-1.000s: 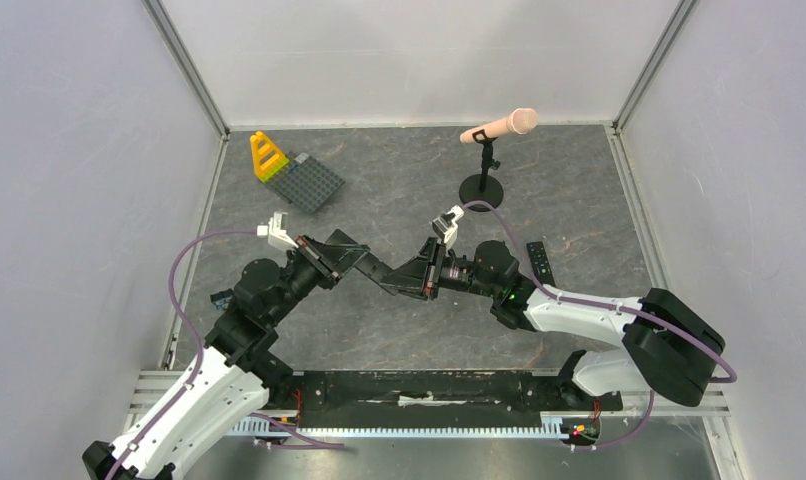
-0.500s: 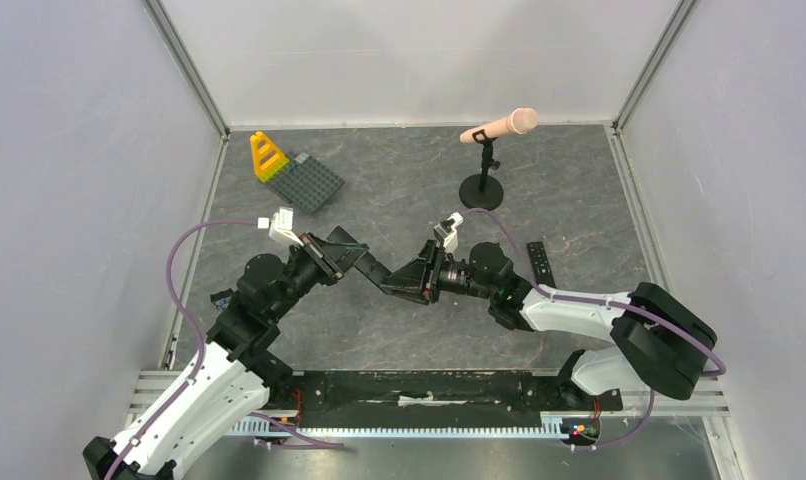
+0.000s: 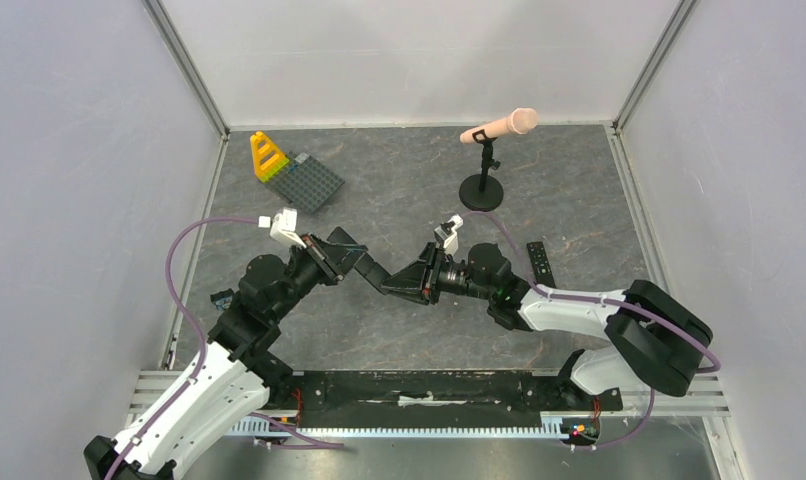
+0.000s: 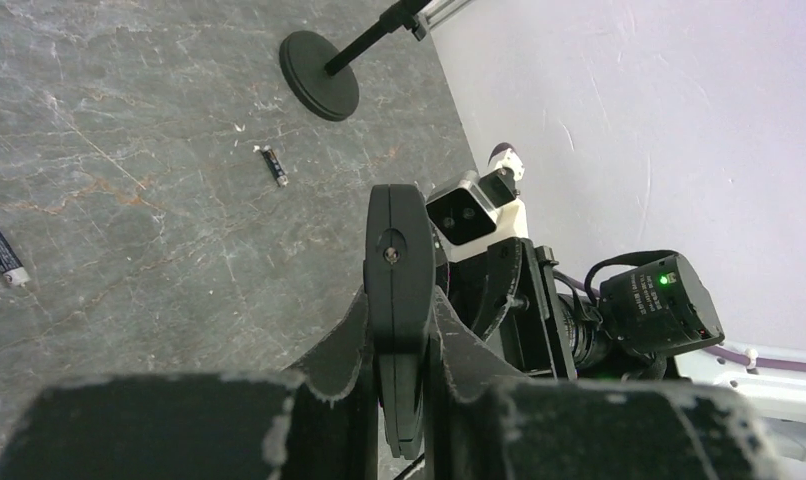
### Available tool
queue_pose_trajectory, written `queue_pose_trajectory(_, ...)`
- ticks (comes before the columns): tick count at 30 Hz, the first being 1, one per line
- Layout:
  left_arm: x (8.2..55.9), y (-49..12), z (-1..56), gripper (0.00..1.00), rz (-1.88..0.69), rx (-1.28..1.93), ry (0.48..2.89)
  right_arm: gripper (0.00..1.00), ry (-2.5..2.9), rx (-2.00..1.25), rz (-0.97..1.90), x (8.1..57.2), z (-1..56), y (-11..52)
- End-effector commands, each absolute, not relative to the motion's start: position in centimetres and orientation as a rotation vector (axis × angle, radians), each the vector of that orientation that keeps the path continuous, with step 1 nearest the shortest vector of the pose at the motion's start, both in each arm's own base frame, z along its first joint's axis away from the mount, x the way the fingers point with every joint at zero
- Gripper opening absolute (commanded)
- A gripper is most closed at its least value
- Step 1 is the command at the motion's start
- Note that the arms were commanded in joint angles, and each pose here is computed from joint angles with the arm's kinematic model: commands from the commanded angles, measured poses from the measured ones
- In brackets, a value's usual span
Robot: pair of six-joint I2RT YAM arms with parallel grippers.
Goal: Load the batteries into the remote control
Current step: Remove the battery cover from the remote control.
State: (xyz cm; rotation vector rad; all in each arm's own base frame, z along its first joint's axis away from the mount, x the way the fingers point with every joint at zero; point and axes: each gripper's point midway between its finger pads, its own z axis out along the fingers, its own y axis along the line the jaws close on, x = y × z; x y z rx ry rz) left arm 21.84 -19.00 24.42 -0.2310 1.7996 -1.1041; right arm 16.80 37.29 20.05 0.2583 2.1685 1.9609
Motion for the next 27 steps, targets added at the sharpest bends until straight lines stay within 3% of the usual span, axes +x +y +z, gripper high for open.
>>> queue_pose_trajectory(1, 22.7, -18.4, 24.2, 0.02, -1.011, -0.165, 1.767, 0.29, 2.096, 0.274, 2.005, 17.5, 21.3, 37.3)
queue_pose_trajectory(10, 23.6, -18.0, 22.3, 0.02, -0.912, -0.152, 1.810, 0.18, 2.090, 0.270, 1.985, 18.1, 20.9, 37.2)
queue_pose_trajectory(19, 24.4, -17.9, 20.1, 0.02, -0.859, -0.175, 1.876, 0.00, 1.907, 0.289, 2.040, 19.2, 22.9, 36.2)
queue_pose_trajectory(27, 25.3, -15.4, 16.7, 0.02, -0.669, -0.302, 1.968, 0.00, 1.859, 0.303, 1.989, 20.4, 23.2, 35.2)
